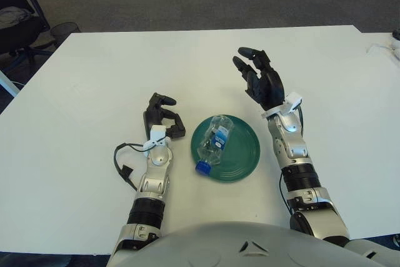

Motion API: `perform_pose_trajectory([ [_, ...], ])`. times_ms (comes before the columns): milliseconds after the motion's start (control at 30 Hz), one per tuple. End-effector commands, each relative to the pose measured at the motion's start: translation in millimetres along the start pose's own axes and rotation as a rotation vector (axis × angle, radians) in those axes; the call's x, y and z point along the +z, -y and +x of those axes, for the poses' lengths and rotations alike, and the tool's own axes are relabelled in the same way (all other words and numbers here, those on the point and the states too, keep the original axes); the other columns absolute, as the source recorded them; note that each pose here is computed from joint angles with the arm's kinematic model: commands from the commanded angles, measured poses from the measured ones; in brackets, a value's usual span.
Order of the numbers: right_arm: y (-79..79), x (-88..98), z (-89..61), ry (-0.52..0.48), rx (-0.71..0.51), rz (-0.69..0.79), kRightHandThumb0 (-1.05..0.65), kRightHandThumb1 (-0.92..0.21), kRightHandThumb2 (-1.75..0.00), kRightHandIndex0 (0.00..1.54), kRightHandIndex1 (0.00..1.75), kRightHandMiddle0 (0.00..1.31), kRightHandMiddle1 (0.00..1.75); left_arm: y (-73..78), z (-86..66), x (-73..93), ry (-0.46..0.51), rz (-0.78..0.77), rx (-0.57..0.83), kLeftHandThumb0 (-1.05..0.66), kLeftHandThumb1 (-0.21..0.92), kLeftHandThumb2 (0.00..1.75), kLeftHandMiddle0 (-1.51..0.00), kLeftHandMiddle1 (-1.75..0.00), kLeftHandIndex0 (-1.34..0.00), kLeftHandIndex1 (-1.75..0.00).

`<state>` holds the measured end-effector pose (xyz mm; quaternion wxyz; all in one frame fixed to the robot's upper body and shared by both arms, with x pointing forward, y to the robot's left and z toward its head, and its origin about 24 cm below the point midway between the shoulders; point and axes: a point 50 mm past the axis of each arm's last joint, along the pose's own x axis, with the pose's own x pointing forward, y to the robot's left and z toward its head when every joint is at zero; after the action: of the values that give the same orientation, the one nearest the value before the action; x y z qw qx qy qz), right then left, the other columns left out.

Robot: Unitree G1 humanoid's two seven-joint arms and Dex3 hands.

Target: Put the bottle into the plate.

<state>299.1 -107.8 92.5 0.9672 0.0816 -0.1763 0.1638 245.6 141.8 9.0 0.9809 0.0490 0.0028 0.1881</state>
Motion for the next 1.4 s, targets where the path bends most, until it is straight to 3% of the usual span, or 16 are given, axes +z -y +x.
perform_pose_trajectory([
  [0,-1.2,3.3,2.9,0.013,-0.001,0.0,-0.53,-0.92,-0.65,0.35,0.03,0.0,0.92,-10.3,-7.8,-17.7,-0.088,0.026,0.013,0.0,-0.07,1.74,-0.89,-1.71,-0.68,-1.75],
  [1367,-5.0,1.7,5.3,0.01,-0.001,0.001,-0.53,-0.92,-0.65,0.36,0.02,0.0,0.92,-13.0,-4.1,-21.2,-0.089,-0.008,0.022,0.0,-0.06,1.75,-0.88,-1.75,-0.69,-1.74],
])
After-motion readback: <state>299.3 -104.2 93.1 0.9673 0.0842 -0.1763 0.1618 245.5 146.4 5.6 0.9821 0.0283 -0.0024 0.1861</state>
